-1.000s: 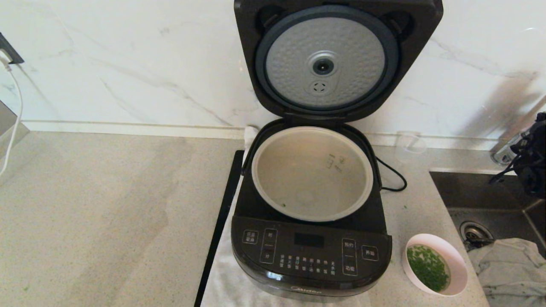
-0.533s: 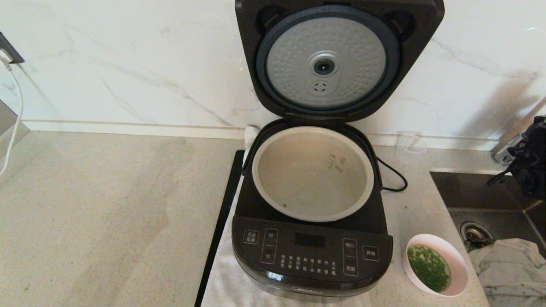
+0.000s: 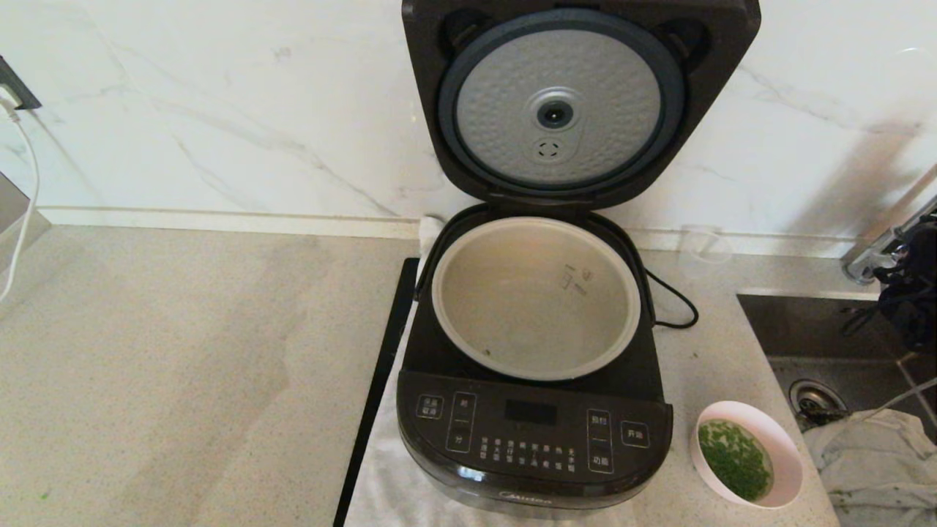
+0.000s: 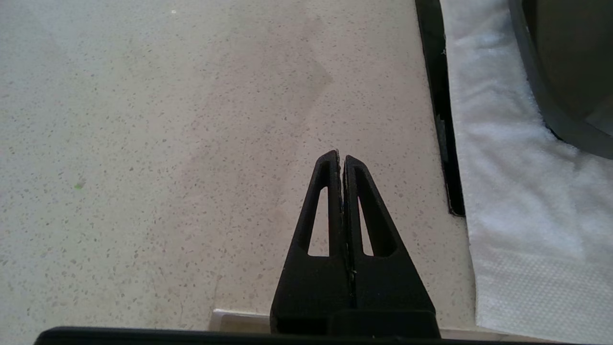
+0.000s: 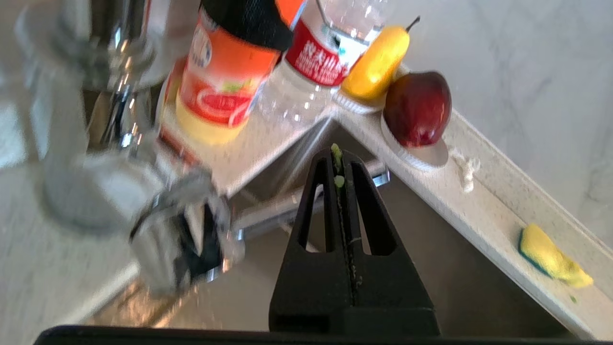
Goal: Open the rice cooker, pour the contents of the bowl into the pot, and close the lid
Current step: Turn on the tap
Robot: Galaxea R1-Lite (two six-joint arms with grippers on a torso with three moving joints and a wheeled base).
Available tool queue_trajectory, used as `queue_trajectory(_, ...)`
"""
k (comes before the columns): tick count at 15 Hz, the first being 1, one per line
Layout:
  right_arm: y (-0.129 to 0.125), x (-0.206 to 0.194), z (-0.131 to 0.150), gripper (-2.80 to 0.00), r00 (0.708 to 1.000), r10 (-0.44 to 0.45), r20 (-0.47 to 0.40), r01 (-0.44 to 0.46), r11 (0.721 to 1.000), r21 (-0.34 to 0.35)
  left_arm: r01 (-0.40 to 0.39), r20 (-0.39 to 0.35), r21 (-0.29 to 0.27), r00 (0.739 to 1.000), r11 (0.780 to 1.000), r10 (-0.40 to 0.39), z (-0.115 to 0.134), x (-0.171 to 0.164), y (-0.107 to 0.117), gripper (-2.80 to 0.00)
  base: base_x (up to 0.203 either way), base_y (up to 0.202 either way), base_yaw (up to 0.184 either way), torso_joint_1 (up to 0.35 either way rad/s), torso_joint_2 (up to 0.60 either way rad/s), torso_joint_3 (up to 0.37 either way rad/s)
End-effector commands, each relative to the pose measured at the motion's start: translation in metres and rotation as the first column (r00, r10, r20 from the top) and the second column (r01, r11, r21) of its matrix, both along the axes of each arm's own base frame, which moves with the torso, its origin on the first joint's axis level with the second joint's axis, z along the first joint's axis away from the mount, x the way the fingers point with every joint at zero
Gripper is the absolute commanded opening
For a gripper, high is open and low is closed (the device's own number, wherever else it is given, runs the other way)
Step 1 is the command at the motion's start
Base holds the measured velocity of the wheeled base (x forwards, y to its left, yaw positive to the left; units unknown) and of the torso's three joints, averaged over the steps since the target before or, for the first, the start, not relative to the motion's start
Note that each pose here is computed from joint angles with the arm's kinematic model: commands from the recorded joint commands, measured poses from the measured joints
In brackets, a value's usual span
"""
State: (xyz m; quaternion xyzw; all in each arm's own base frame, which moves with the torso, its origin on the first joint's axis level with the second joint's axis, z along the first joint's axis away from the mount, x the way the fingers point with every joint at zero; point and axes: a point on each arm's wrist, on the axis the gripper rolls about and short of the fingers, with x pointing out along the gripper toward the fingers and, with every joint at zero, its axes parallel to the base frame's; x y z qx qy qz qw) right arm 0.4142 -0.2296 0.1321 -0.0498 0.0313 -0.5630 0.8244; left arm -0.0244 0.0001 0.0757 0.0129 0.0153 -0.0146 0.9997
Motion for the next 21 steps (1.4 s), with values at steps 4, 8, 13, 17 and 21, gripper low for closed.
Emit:
queue_trajectory(4, 0.017, -0.013, 0.001, -2.8, 0.999, 0.017, -0.036, -0.017, 1.0, 0.021, -0.001, -0.001, 0.0, 1.0, 1.0, 0.001, 0.0, 0.0, 0.0, -2.8, 0.0, 0.0, 0.0, 0.0, 0.0, 0.0)
queue_trajectory(8, 0.021, -0.019, 0.012, -2.8, 1.0, 0.019, 0.003, -0.019, 1.0, 0.019, -0.001, -0.001, 0.0, 1.0, 1.0, 0.001, 0.0, 0.0, 0.0, -2.8, 0.0, 0.0, 0.0, 0.0, 0.0, 0.0)
queue_trajectory(13, 0.071, -0.055, 0.068, -2.8, 0.987, 0.146, 0.063, -0.146, 0.989, 0.005, -0.001, 0.0, 0.0, 1.0, 1.0, 0.001, 0.0, 0.0, 0.0, -2.8, 0.0, 0.0, 0.0, 0.0, 0.0, 0.0)
queue_trajectory(17, 0.132, -0.111, 0.1, -2.8, 0.891, 0.451, -0.041, -0.433, 0.875, 0.214, 0.0, -0.001, 0.0, 1.0, 1.0, 0.0, 0.0, 0.0, 0.0, -2.8, 0.0, 0.0, 0.0, 0.0, 0.0, 0.0)
queue_trajectory(21, 0.18, -0.202, 0.108, -2.8, 0.598, 0.801, -0.029, -0.542, 0.43, 0.722, -0.001, -0.001, 0.0, 1.0, 1.0, 0.001, 0.0, 0.0, 0.0, -2.8, 0.0, 0.0, 0.0, 0.0, 0.0, 0.0)
